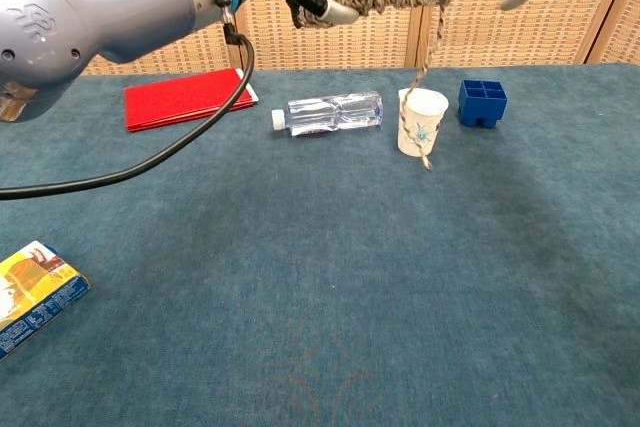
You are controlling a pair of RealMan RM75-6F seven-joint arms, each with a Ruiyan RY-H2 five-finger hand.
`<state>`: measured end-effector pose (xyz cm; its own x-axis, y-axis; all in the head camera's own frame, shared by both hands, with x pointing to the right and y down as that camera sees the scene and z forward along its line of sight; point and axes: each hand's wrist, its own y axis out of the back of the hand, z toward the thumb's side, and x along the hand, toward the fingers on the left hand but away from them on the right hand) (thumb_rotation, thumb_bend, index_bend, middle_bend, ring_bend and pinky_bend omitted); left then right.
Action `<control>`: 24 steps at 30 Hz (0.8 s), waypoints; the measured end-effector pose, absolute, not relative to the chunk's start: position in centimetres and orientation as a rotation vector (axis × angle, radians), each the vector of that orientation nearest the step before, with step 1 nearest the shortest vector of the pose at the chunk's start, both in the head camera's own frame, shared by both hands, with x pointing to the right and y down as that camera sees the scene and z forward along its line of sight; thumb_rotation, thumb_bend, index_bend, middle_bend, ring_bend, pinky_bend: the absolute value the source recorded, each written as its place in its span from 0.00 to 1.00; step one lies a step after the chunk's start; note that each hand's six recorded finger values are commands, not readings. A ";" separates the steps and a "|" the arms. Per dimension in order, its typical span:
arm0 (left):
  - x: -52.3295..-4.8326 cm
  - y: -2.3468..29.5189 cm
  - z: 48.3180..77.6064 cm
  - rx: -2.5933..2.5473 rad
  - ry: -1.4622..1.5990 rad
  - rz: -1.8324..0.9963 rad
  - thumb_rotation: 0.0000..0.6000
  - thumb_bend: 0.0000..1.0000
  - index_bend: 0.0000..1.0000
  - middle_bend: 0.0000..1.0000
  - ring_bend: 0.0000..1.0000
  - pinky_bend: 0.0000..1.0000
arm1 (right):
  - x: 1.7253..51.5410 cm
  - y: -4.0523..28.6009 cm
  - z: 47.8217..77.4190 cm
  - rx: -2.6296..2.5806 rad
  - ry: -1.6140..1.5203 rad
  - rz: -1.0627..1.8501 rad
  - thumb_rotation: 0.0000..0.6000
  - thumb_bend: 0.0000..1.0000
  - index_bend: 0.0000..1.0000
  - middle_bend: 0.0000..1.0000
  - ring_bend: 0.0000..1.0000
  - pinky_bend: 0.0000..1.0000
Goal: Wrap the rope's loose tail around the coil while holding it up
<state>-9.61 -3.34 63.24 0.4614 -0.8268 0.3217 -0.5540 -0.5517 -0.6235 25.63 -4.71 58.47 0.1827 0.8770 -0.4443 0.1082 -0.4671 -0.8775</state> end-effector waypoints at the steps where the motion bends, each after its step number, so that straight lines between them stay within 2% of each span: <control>1: -9.8 -3.4 62.9 -2.280 1.172 -0.844 1.00 0.49 0.85 0.70 0.51 0.57 | 26.4 -4.3 58.4 -1.730 -0.940 1.360 1.00 0.00 0.15 0.00 0.00 0.00; 7: -10.9 -3.3 61.0 -2.259 1.222 -0.827 1.00 0.49 0.85 0.70 0.51 0.57 | 30.1 -1.5 58.1 -1.681 -0.920 1.362 1.00 0.00 0.15 0.00 0.00 0.00; 11: -12.4 -3.2 59.9 -2.227 1.256 -0.824 1.00 0.49 0.85 0.70 0.51 0.57 | 31.8 0.7 57.7 -1.608 -0.869 1.327 1.00 0.00 0.05 0.00 0.00 0.00; 13: -13.3 -3.0 59.2 -2.212 1.269 -0.824 1.00 0.49 0.85 0.70 0.51 0.57 | 32.8 2.3 57.3 -1.556 -0.851 1.297 1.00 0.00 0.02 0.00 0.00 0.00; 21: -16.9 -2.0 56.9 -2.139 1.269 -0.846 1.00 0.49 0.85 0.70 0.51 0.57 | 36.0 11.4 56.4 -1.484 -0.798 1.237 1.00 0.00 0.02 0.00 0.00 0.00; 24: -17.7 -1.6 56.5 -2.116 1.253 -0.856 1.00 0.49 0.85 0.70 0.51 0.57 | 36.7 13.0 56.3 -1.467 -0.790 1.238 1.00 0.00 0.02 0.00 0.00 0.00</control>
